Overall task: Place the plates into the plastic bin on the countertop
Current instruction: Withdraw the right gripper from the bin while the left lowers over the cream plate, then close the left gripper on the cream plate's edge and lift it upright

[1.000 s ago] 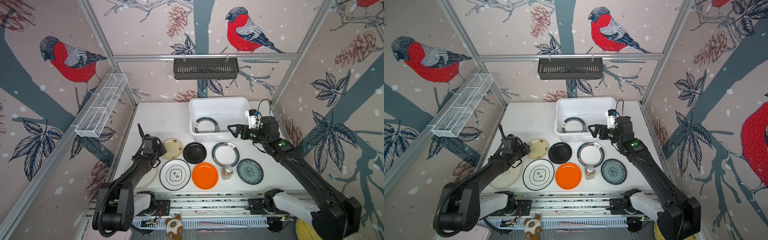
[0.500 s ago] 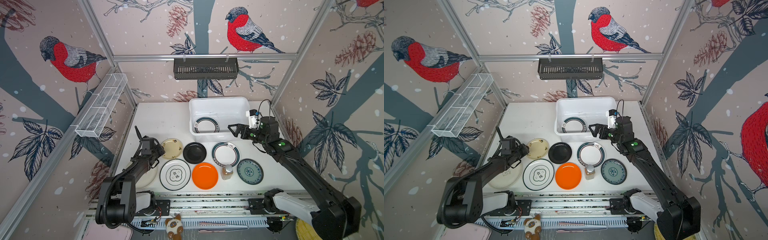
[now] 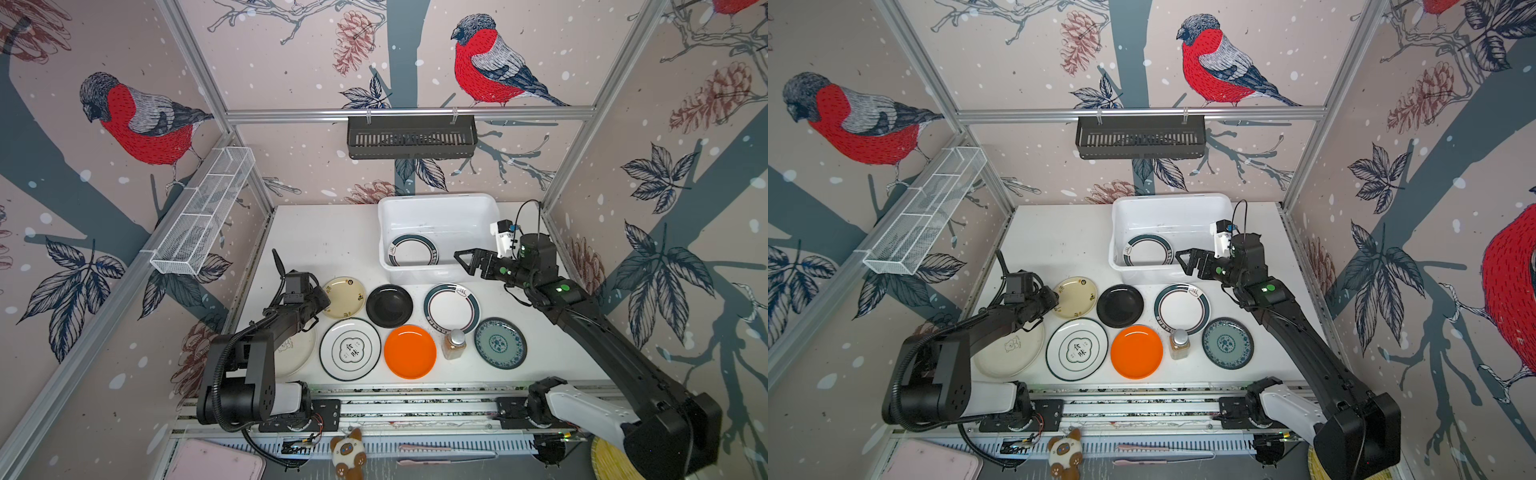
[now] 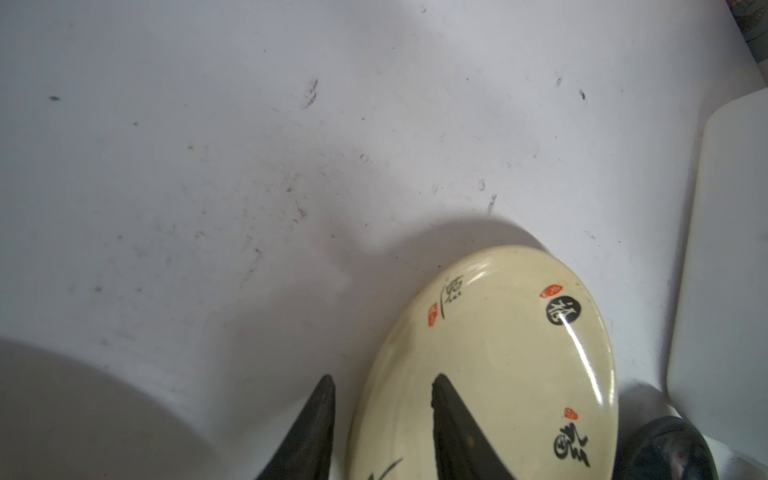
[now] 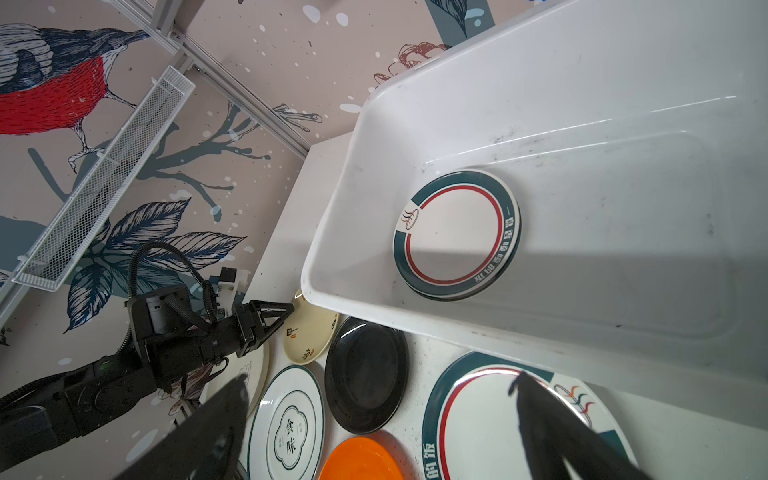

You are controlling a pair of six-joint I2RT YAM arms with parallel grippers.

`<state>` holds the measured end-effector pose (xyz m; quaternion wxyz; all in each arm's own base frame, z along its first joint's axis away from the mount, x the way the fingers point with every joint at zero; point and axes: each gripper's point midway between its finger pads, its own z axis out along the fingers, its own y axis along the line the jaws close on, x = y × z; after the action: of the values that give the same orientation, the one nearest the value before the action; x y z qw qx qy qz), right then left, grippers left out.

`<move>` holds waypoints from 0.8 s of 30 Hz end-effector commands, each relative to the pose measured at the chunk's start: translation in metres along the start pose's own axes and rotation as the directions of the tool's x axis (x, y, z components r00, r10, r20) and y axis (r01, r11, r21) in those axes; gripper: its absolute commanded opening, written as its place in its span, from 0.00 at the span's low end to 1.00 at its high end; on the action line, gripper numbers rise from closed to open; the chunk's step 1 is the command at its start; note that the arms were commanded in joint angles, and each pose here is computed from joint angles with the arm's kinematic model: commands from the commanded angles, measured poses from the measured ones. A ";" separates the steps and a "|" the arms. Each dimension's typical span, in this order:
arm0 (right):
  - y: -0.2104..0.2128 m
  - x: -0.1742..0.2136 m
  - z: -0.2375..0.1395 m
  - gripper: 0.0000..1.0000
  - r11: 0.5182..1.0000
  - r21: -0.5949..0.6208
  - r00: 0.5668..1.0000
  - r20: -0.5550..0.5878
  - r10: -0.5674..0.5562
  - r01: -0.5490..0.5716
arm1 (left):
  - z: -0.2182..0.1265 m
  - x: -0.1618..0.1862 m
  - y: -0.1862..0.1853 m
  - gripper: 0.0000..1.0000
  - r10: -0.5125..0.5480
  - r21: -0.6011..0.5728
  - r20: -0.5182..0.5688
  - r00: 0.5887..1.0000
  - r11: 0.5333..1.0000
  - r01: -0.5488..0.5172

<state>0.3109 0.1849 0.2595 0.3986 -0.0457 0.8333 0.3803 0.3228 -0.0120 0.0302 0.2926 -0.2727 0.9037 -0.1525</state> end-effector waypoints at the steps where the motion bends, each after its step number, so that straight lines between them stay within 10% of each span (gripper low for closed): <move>1: 0.002 -0.003 0.000 1.00 1.000 -0.014 1.000 0.012 0.000 0.000 | 0.001 0.001 -0.004 0.35 0.006 0.031 -0.011 1.000 1.000 -0.005; 24: -0.030 0.005 0.002 1.00 0.996 0.084 1.000 0.000 0.011 -0.011 | 0.009 -0.003 -0.002 0.13 0.036 0.007 -0.013 0.999 0.999 -0.036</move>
<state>0.3192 0.1669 0.2366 0.3916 -0.0187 0.8494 0.3533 0.3272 -0.0128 0.0250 0.2868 -0.2559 0.9106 -0.1519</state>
